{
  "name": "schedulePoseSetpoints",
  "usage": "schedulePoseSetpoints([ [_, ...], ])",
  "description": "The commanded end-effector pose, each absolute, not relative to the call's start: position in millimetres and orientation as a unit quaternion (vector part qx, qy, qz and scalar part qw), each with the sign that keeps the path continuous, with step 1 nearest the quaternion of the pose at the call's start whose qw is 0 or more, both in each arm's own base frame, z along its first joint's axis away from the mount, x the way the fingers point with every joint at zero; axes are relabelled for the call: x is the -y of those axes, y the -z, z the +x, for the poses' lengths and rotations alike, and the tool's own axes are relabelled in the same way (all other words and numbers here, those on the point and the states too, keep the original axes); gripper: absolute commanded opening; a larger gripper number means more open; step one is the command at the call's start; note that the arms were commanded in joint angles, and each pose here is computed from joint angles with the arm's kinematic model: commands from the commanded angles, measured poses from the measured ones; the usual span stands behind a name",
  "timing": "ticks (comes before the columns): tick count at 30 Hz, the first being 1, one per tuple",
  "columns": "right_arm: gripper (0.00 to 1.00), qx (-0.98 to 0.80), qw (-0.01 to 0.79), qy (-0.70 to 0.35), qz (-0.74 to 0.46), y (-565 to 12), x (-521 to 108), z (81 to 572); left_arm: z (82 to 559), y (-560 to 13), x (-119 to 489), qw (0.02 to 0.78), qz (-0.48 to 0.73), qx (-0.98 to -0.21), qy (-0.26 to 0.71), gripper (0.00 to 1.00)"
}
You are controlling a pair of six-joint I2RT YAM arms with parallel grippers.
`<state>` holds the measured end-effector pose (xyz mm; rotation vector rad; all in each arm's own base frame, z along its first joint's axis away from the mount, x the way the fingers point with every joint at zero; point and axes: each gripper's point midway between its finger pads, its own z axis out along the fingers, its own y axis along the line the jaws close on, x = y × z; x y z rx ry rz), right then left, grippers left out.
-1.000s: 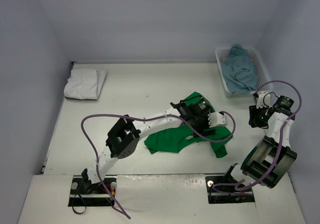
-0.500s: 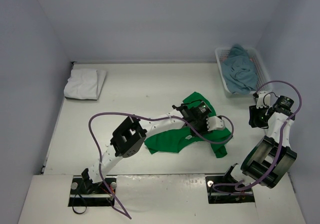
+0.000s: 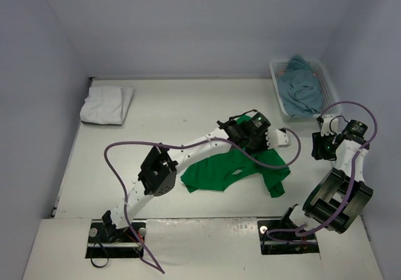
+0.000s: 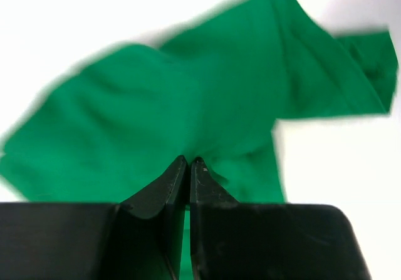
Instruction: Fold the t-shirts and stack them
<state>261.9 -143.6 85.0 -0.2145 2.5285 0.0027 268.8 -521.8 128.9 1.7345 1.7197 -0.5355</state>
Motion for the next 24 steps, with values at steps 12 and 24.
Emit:
schedulePoseSetpoints([
  [12,0.37,-0.928,0.337,-0.023,-0.157,-102.4,106.6,272.9,362.9,-330.2,486.7,0.531,0.543,-0.624,0.184,0.01],
  [24,0.49,-0.849,0.384,-0.083,-0.355,-140.5,-27.5,281.2,402.0,-398.7,437.5,0.608,0.489,-0.614,0.122,0.01],
])
